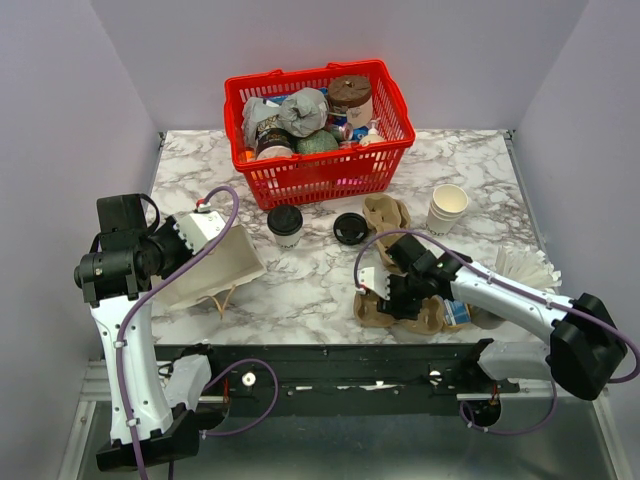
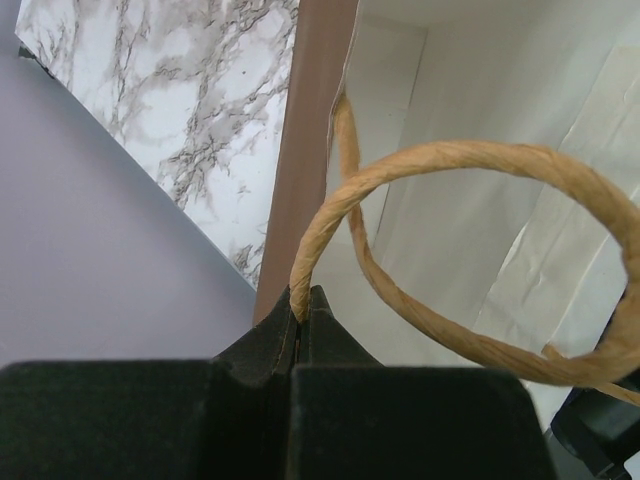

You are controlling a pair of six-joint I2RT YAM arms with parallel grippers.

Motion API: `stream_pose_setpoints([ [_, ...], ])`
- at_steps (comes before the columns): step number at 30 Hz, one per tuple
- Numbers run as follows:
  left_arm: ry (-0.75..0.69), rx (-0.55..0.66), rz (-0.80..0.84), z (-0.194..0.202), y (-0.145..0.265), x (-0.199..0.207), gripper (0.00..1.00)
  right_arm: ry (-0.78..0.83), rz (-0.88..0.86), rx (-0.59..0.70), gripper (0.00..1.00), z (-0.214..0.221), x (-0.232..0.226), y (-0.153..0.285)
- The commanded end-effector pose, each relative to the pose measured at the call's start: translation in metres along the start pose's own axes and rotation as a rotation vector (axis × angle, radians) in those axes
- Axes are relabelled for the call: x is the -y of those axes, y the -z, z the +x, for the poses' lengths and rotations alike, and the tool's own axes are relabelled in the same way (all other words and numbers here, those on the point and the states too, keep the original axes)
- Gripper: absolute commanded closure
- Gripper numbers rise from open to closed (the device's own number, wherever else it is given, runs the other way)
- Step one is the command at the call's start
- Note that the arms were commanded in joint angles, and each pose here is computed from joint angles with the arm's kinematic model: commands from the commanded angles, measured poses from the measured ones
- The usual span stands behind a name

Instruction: Pack the takeout coffee

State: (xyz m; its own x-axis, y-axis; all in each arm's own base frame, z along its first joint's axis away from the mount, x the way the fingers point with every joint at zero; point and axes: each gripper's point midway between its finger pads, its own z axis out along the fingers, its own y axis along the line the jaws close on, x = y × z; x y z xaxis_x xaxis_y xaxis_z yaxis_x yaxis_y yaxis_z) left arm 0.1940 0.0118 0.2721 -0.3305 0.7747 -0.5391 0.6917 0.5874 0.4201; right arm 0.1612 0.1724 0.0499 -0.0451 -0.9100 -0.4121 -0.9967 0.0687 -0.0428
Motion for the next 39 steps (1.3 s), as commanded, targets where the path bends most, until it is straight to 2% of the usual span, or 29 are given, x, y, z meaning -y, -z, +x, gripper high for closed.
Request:
stream_pose_setpoints([
  [1,0.045,-0.053,0.097,0.013,0.003,0.028,1.0,-0.011,0.033,0.011,0.49,-0.008,0.007,0.004],
  [8,0.042,-0.048,0.106,0.012,0.001,0.028,1.0,0.009,0.036,0.049,0.53,-0.033,0.013,0.036],
  [12,0.041,-0.046,0.114,0.012,-0.001,0.028,1.0,0.012,0.021,0.081,0.63,-0.048,0.015,0.045],
  [25,0.041,-0.041,0.113,0.011,-0.002,0.026,1.0,-0.033,-0.012,-0.064,0.49,-0.008,0.005,0.022],
  [39,0.044,-0.045,0.118,0.012,-0.004,0.027,1.0,-0.057,0.007,-0.117,0.47,0.005,0.011,0.003],
])
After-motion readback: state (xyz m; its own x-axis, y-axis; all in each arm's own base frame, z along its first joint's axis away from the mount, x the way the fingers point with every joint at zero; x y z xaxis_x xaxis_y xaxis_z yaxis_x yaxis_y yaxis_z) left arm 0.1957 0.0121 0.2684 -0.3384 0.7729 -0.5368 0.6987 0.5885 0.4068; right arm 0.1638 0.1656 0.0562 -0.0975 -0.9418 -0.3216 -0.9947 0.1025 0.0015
